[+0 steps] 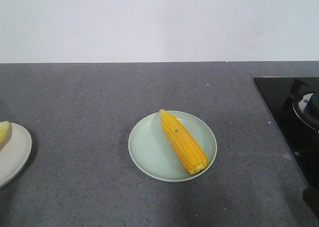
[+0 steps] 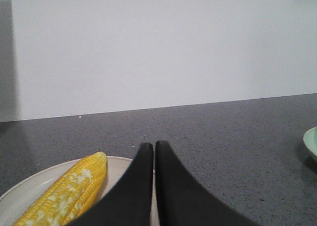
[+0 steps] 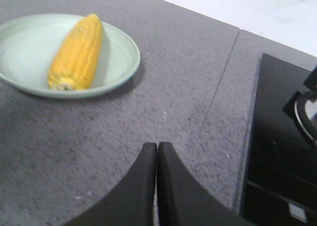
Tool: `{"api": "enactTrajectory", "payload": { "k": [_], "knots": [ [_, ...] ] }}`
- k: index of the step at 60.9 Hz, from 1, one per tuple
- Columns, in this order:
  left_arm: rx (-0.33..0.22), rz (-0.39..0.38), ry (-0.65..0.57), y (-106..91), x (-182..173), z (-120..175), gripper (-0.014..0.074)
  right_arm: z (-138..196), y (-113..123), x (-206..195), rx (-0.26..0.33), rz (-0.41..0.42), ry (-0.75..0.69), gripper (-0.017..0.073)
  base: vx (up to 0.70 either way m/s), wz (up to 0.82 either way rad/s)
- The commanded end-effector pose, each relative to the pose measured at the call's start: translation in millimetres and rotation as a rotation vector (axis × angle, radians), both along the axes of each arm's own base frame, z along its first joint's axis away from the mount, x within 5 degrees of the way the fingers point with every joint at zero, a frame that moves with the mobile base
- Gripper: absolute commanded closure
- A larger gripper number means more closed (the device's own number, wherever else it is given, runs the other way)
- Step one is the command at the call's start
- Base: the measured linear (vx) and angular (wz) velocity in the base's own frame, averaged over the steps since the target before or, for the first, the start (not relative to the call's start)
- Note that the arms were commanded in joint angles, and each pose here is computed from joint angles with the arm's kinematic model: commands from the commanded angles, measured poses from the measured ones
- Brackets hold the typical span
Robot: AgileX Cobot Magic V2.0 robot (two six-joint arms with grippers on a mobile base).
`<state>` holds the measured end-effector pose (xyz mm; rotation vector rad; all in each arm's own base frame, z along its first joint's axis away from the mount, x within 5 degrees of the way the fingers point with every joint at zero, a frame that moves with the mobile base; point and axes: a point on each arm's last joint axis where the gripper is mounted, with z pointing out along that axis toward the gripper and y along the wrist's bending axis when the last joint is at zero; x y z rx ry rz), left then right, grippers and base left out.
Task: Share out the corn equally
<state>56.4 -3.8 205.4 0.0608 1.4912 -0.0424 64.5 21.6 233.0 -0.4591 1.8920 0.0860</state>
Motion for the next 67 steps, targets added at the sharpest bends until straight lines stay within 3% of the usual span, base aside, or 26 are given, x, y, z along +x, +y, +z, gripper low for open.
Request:
{"api": "enactTrajectory", "payload": {
  "k": [1, 13, 21, 38, 67],
  "knots": [
    [-0.016, -0.009, -0.088, -0.5, -2, 7, 0.0601, 2, -5, -2, 0.036, -0.051, -0.179, 0.0564, 0.00, 0.00],
    [-0.016, -0.009, -0.088, -0.5, -2, 7, 0.0601, -14, -10, -9, 0.145, -0.092, -0.404, 0.0564, 0.00, 0.00],
    [-0.016, -0.009, -0.088, -0.5, -2, 7, 0.0601, -25, -11, -10, 0.180, -0.117, -0.488, 0.0564, 0.00, 0.00],
    [-0.016, -0.009, -0.088, -0.5, -2, 7, 0.0601, -24, -18, -9, 0.202, -0.248, -0.500, 0.0564, 0.00, 0.00],
    [-0.016, -0.009, -0.088, -0.5, -2, 7, 0.0601, -24, -18, -9, 0.200, -0.250, -0.491, 0.0564, 0.00, 0.00]
  ]
}}
